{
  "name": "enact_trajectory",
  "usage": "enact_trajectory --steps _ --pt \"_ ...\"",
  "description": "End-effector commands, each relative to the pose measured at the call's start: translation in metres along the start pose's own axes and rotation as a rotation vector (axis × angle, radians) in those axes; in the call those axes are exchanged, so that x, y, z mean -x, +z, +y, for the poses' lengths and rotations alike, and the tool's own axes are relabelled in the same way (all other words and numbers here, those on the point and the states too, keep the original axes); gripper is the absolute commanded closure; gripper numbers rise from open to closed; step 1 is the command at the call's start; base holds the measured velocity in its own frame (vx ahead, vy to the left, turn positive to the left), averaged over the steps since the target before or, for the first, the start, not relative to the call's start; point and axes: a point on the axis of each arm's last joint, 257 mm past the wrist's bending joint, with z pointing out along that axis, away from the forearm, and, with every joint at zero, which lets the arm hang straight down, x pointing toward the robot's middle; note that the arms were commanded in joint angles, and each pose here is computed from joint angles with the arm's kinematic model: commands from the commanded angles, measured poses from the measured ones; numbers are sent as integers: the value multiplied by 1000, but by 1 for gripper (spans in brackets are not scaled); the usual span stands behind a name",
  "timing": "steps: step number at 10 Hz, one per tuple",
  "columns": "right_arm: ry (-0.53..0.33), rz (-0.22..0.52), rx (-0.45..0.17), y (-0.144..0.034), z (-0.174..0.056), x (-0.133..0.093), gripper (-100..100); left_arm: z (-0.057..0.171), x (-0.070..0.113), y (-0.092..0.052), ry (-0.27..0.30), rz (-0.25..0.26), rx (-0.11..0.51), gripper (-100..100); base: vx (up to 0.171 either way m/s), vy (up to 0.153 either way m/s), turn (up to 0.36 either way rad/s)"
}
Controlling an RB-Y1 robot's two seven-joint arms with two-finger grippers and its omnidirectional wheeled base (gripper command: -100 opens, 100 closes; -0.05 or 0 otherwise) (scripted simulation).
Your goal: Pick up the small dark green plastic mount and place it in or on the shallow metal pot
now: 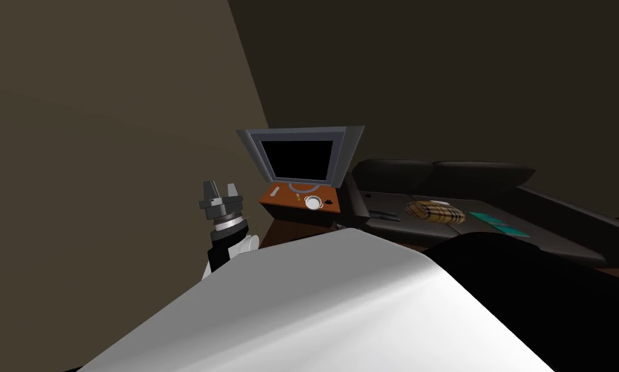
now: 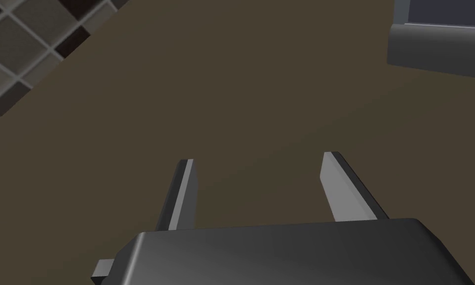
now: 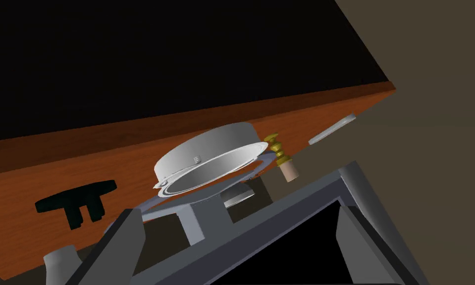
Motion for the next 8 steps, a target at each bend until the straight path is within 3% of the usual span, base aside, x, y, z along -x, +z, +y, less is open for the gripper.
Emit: enact_trajectory --steps 1,4,6,7,8 --pt "-5 18 -15 -3 -11 -6 -100 0 0 0 0 0 0 0 -1 6 -30" --pt "-96 170 -81 -32 -54 -53 -100 0 0 0 0 0 0 0 3 22 204" --pt "-94 180 -94 -35 -60 -58 -100 0 0 0 0 0 0 0 6 14 65" --pt "-139 241 -114 -49 -76 -73 -100 0 0 0 0 0 0 0 13 26 205" --pt "-137 256 -133 -54 -85 -79 -100 0 0 0 0 0 0 0 15 20 165"
